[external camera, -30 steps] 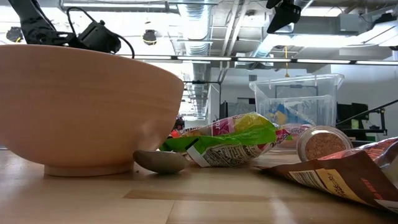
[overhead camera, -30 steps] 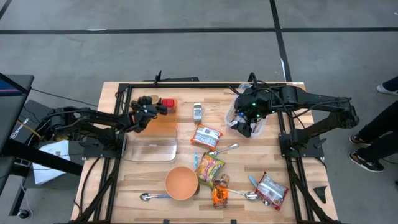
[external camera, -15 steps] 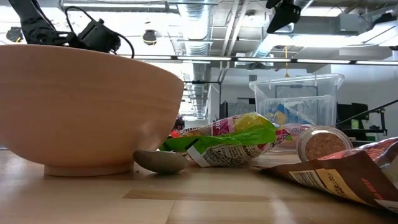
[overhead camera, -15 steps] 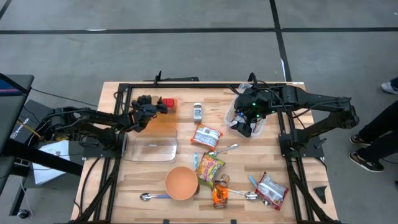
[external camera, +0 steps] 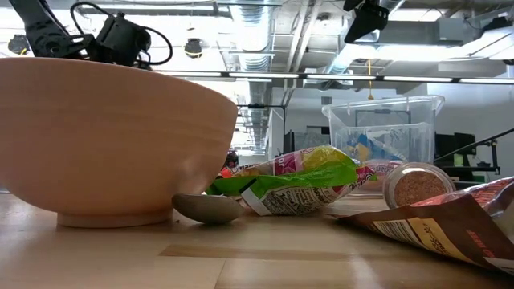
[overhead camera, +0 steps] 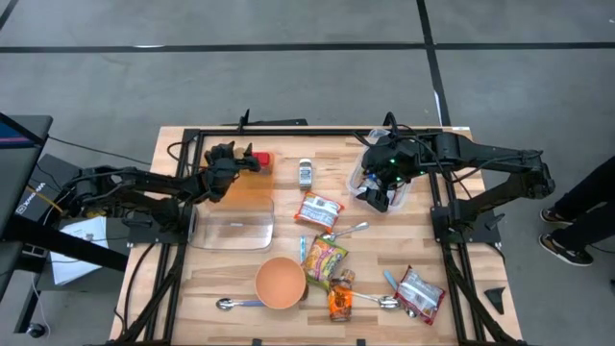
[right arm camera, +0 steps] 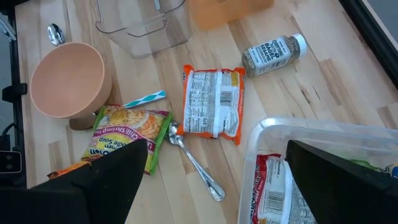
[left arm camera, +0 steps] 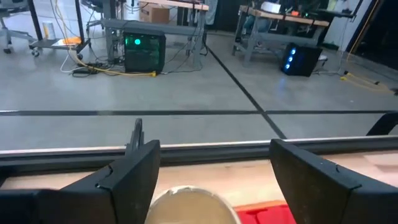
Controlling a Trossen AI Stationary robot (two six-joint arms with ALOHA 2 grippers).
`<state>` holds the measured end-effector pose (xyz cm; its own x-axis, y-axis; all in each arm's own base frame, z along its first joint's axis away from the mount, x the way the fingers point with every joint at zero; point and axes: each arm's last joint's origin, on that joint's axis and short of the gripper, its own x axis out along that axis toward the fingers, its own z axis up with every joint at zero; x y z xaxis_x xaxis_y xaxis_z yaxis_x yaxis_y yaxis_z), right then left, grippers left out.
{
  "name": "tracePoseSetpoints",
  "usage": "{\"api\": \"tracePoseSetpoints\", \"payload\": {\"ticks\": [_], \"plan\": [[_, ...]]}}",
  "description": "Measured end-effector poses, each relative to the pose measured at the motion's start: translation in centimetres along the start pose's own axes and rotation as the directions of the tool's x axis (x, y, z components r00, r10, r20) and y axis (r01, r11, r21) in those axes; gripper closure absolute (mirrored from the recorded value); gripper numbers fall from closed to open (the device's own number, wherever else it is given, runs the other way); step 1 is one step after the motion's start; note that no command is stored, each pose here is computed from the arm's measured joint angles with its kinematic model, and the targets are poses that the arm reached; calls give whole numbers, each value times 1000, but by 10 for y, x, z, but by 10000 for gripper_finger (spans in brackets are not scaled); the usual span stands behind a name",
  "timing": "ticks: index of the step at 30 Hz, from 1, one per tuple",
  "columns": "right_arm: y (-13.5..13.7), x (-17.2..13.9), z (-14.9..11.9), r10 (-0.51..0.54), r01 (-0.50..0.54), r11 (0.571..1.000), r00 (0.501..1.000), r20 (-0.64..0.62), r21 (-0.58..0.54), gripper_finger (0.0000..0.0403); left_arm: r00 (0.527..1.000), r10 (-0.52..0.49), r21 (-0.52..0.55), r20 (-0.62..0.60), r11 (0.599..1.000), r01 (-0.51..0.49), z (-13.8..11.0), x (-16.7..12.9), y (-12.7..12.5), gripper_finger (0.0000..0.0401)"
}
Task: Pick & Place Food Item
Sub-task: Put the red noodle pack into the top transparent bin
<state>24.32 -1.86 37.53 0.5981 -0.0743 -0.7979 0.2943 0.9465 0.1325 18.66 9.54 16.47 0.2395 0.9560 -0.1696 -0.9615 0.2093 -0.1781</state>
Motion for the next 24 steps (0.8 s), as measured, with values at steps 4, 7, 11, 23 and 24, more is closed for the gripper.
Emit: {"api": "tracePoseSetpoints", "payload": {"ticks": [4, 7, 11, 23, 24], "plan": [[0, 0, 1, 1, -1, 1000, 1000, 5, 0, 23, 999, -16, 1, 37, 1000, 16, 12, -5, 1, 105], [0, 0, 1, 2, -2, 1000, 1000, 7, 1, 23, 997, -36, -3, 73, 999, 36, 25, -10, 3, 105], [0, 0, 1, -14, 14, 1000, 1000, 10, 0, 23, 988, -93, -9, 121, 995, 95, 42, -18, 7, 105], [-7, 0, 2, -63, 63, 998, 998, 20, 10, 23, 882, -410, -102, 231, 892, 441, 74, -39, 11, 105], [-7, 0, 2, -64, 64, 998, 998, 20, 9, 23, 869, -431, -111, 244, 877, 467, 76, -40, 10, 105]]}}
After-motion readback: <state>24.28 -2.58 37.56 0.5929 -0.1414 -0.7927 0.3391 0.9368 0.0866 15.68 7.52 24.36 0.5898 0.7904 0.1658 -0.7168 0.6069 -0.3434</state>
